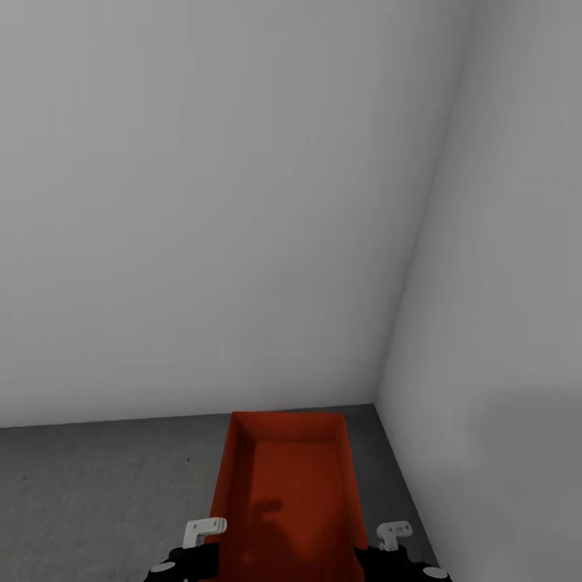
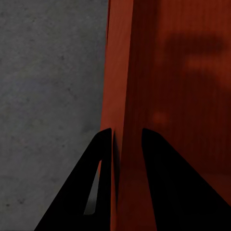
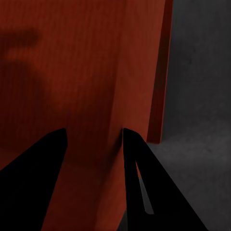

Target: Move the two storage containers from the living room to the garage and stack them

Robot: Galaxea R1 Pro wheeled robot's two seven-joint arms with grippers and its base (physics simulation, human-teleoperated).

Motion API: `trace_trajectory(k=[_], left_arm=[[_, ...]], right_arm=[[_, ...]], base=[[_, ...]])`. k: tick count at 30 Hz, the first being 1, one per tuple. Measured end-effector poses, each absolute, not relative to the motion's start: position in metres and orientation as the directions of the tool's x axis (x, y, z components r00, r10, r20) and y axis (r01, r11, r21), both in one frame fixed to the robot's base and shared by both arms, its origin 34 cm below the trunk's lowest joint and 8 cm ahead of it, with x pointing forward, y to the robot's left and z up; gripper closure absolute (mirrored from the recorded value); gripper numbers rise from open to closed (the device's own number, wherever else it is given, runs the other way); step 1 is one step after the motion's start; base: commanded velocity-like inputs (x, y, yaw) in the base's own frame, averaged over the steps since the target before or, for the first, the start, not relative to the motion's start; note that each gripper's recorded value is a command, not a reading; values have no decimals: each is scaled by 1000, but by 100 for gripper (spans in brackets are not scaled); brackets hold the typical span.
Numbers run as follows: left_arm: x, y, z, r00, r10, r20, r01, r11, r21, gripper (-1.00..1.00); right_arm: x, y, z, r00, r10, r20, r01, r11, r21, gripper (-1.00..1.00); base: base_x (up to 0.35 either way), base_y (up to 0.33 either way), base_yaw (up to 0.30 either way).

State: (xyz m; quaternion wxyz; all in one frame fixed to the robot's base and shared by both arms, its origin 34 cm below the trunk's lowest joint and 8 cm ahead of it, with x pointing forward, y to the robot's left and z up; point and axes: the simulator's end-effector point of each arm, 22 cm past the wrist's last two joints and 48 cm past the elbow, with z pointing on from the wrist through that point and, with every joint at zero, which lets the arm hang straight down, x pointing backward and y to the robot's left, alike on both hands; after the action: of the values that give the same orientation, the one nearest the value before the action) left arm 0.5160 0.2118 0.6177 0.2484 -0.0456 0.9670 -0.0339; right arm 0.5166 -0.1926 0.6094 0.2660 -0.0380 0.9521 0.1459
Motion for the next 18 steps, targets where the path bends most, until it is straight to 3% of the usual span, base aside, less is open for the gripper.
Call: trace_trajectory(k=[18], left_arm=[[519, 212, 596, -872, -105, -478, -71, 994, -88, 100]], right_arm=[[519, -193, 588, -855, 6, -518, -150, 955, 258, 100]], base=[[0, 0, 0]])
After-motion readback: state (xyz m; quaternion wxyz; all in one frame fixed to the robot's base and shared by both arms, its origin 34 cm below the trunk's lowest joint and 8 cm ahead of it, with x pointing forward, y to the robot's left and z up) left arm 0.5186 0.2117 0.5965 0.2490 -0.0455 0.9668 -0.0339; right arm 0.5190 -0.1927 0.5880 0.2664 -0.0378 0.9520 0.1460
